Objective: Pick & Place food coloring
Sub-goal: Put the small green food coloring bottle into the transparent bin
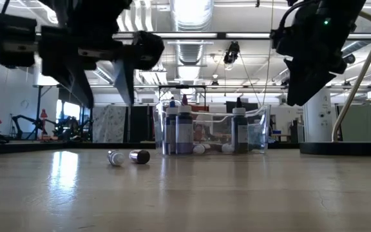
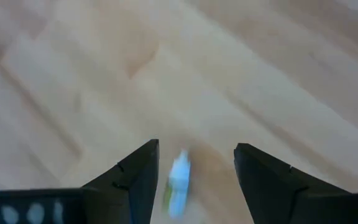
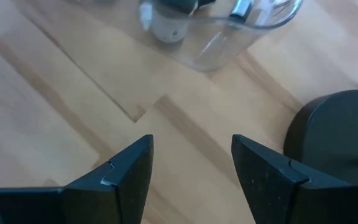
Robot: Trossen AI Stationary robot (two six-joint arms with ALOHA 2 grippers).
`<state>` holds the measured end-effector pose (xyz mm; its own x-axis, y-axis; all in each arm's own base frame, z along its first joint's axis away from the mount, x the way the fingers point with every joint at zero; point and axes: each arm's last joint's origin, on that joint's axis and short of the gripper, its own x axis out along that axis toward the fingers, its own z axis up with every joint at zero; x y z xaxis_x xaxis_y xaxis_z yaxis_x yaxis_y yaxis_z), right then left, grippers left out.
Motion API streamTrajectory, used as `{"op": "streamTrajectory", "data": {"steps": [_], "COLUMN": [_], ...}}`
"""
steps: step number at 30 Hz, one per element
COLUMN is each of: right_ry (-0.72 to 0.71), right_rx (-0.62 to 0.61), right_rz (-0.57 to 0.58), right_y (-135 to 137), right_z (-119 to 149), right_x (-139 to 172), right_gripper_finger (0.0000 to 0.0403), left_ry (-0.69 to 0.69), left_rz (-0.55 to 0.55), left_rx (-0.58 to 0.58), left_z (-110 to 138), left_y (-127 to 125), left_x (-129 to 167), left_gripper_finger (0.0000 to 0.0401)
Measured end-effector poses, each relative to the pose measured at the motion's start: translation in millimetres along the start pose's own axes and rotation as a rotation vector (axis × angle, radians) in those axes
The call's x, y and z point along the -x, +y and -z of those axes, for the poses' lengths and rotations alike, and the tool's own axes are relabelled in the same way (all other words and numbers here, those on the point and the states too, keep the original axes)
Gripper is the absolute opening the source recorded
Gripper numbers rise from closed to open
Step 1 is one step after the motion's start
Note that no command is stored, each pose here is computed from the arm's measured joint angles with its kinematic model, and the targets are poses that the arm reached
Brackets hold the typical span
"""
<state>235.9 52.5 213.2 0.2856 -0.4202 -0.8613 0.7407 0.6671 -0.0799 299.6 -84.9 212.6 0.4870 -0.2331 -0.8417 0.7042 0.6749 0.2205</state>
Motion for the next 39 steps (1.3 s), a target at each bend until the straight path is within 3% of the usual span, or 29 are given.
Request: {"op": "streamTrajectory", "data": {"steps": [5,19,39], "right_ry": [0.025,0.032,0.032], "right_rx": [0.016,0.033,0.006], "right_rz": [-0.01,-0.012,-0.012], "right_y": [0,0,0], "right_z": [1,2,2], "right_x": [-1,-1,-1], "right_gripper_finger": [0.021,0.021,0.021], "left_ry": [-0.026,0.088,0.165], "left_rz": [-0.033,0.033,0.064], "left_rx": [0.025,0.063,0.091], "left_z": [2,18,28], "left_y": [4,8,6], "left_x": [-17,-52,-62], "left_gripper_finger": [0.0183,0.0178,0.0069]}}
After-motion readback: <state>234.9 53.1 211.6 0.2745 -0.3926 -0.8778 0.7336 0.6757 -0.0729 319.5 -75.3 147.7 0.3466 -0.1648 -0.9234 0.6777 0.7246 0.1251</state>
